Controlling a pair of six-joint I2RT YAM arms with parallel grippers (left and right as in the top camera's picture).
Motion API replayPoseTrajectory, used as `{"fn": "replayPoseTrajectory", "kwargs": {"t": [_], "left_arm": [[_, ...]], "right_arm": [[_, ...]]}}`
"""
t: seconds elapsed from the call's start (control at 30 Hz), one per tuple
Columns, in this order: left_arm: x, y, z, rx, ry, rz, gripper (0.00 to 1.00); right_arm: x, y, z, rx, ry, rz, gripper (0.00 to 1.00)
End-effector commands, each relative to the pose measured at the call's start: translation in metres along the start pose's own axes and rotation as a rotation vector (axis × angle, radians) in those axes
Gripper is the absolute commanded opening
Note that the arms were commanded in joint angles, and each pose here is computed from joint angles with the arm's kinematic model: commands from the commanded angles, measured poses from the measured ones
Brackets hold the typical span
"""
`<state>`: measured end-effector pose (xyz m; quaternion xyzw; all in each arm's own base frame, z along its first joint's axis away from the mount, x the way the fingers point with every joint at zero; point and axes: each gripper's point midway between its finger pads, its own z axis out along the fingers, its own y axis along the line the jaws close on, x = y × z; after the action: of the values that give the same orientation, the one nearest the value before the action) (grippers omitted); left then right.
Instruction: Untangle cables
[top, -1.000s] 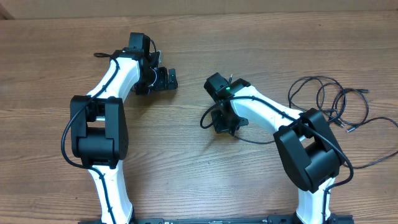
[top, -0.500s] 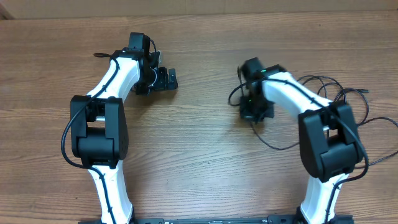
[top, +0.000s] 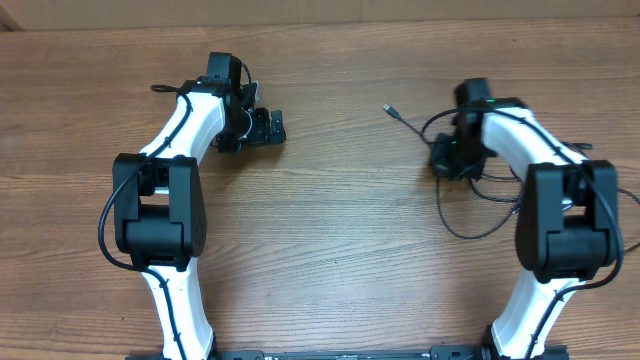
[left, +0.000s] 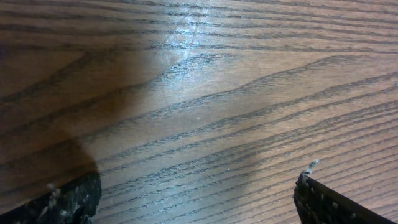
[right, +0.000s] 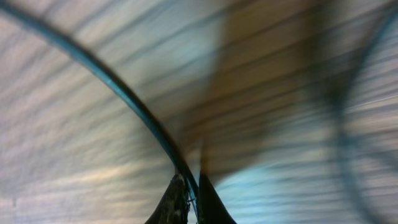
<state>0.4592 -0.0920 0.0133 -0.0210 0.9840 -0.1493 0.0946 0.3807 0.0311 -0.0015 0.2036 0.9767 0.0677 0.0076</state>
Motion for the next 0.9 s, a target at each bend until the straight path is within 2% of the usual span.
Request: {"fn": "replayPoseTrajectory", "kwargs": {"t": [0.0, 0.27, 0.47, 0.57, 0.77, 0.87], "left_arm": [[0.035, 0.011, 0.042, -0.014, 0.122, -0.012, 1.00], [0.035, 0.011, 0.042, -0.013, 0.122, -0.012, 1.00], [0.035, 0.011, 0.042, -0.014, 0.122, -0.012, 1.00], [0.035, 0.011, 0.042, -0.014, 0.122, -0.012, 1.00], [0.035, 0.011, 0.042, -0.013, 0.121, -0.012, 1.00], [0.035, 0.011, 0.042, -0.013, 0.122, -0.012, 1.00]], "right_arm": [[-0.016, -0.063, 0.012, 0.151, -0.033, 0.160, 0.04], [-0.038, -0.089, -0.011, 0.080, -0.032, 0.276, 0.04], [-0.058, -0.079, -0.069, -0.009, -0.022, 0.310, 0.04], [-0.059, -0.063, -0.083, -0.076, -0.004, 0.247, 0.04], [-0.044, -0.032, -0.081, -0.142, 0.045, 0.093, 0.15], [-0.039, -0.019, -0.080, -0.140, 0.053, 0.060, 0.36]]}}
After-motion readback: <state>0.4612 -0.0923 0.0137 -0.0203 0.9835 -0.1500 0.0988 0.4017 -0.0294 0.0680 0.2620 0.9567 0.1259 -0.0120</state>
